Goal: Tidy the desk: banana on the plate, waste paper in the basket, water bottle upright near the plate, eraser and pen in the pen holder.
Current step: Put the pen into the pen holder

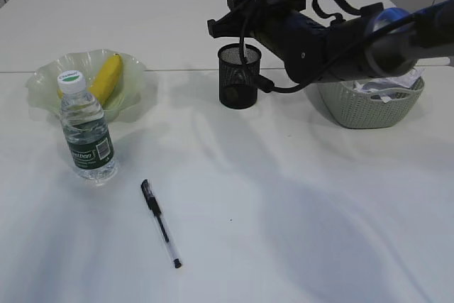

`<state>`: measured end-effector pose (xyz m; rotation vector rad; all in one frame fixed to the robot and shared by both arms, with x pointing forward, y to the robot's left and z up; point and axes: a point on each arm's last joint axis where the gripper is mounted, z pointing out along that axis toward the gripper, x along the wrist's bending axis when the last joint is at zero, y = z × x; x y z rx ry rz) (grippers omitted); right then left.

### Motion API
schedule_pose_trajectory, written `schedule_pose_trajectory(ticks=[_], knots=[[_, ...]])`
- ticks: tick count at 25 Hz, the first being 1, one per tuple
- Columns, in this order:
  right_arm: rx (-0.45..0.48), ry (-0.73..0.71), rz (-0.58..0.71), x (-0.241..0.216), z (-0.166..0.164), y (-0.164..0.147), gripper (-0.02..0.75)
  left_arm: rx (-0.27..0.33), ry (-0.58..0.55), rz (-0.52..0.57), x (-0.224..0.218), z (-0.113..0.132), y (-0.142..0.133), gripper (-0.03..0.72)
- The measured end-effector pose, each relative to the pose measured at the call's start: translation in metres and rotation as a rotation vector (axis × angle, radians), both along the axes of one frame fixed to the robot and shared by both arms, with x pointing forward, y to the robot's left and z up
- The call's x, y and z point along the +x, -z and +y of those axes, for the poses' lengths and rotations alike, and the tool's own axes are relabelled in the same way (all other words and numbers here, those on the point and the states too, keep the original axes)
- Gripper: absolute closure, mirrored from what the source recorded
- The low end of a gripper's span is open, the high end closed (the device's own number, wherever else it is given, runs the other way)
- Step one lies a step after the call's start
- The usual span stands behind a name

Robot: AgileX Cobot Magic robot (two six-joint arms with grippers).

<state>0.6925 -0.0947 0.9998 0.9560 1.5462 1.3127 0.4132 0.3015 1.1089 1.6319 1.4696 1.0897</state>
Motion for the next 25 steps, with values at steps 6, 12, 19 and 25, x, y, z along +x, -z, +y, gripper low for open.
schedule_pose_trajectory(ticks=[6,12,19,25], knots=[[0.019,0.021,-0.046,0.003,-0.001,0.006,0.650,0.008,0.000,0.002,0.000,0.000,0.000,0.224],[0.025,0.027,-0.067,0.012,0.003,0.015,0.650,0.018,0.000,0.003,0.000,0.001,0.000,0.224],[0.037,0.034,-0.089,0.026,0.006,0.018,0.650,0.035,0.000,0.002,0.000,0.001,0.000,0.224],[0.038,0.054,-0.085,0.036,-0.001,0.026,0.650,0.037,0.000,0.005,0.000,0.001,0.000,0.224]])
